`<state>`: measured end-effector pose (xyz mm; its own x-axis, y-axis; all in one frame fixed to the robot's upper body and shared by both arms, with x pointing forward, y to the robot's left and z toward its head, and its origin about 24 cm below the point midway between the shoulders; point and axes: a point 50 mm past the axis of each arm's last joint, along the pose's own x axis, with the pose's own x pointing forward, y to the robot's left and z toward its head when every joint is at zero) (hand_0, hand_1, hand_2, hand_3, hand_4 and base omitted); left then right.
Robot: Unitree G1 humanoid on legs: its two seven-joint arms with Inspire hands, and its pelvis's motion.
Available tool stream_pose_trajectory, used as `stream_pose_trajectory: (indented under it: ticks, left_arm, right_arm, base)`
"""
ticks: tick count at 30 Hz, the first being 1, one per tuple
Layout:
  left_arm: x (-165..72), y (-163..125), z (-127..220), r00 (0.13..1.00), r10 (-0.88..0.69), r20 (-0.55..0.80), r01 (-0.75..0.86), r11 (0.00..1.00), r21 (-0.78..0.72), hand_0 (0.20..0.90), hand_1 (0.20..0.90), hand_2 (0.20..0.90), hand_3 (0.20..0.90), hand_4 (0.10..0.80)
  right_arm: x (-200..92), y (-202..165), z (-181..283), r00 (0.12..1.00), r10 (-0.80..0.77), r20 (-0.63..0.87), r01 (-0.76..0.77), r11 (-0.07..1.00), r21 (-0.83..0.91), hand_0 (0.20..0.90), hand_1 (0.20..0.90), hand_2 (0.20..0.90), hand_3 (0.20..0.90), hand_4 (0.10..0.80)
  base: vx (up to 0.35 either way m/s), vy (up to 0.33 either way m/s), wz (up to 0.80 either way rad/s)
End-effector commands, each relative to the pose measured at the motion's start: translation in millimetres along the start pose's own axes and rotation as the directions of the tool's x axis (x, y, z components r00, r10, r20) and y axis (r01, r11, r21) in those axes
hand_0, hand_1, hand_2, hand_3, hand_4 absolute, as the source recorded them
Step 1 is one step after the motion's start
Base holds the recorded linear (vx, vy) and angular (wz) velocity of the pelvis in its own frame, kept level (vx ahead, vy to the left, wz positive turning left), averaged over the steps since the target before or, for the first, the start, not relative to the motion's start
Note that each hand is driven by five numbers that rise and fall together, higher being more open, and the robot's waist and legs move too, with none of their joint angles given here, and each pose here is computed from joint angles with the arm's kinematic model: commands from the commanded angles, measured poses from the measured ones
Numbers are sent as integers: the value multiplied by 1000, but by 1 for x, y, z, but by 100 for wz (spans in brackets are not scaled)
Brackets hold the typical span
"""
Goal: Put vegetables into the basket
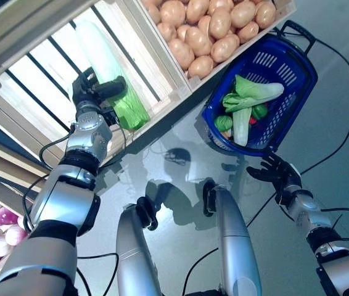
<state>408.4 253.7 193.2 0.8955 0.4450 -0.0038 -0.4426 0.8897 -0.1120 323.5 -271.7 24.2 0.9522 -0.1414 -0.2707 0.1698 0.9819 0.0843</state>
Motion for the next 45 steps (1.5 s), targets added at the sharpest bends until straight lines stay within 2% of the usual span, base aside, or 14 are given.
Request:
stream_pose_trajectory:
  ticks: [1,7,11,17,20,23,25,28,32,41,45]
  left_arm:
    - [-7,-15,-6,990,-132,41,131,991,30,300,300,300,300,400]
    - [-23,-18,-25,977,-204,59,206,978,-30,300,300,300,300,400]
    - [-44,-18,-55,958,-279,72,282,959,-41,300,300,300,300,400]
    - [-75,-9,-88,942,-325,79,332,938,-105,300,300,300,300,400]
    - [-86,-4,-97,941,-325,92,335,935,-118,300,300,300,300,400]
    - [-103,-3,-110,936,-342,84,352,916,-192,300,300,300,300,400]
    - [-109,-5,-112,929,-360,87,371,905,-208,300,300,300,300,400]
    - [-123,-16,-111,894,-432,122,449,867,-219,300,300,300,300,400]
    - [-136,-25,-107,850,-498,172,526,824,-211,300,300,300,300,400]
    - [-156,-35,-107,737,-651,183,675,721,-157,300,300,300,300,400]
    - [-164,-39,-105,678,-707,202,729,682,-56,300,300,300,300,400]
  right_arm:
    - [-3,-8,16,993,8,120,-14,999,52,900,900,900,900,800]
    - [-15,4,21,980,53,190,-72,993,96,900,900,900,900,800]
    - [-30,21,19,960,86,268,-130,980,153,900,900,900,900,800]
    - [-49,38,16,922,134,363,-198,970,145,900,900,900,900,800]
    - [-55,40,23,909,103,405,-183,969,166,900,900,900,900,800]
    - [-61,45,29,885,81,458,-201,955,219,900,900,900,900,800]
    - [-63,50,33,875,94,475,-224,949,224,900,900,900,900,800]
    - [-66,69,59,804,197,561,-339,927,161,900,900,900,900,800]
    - [-66,81,85,744,243,622,-405,905,132,900,900,900,900,800]
    - [-64,85,99,738,302,604,-461,879,124,900,900,900,900,800]
    - [-63,87,106,730,353,585,-509,852,122,900,900,900,900,800]
  base:
    - [111,29,2]
    - [98,41,-1]
    - [147,54,3]
    - [174,33,-4]
    - [145,21,2]
    - [107,32,3]
    - [44,27,9]
    - [16,33,15]
    - [-5,31,12]
    - [31,31,7]
    - [16,15,8]
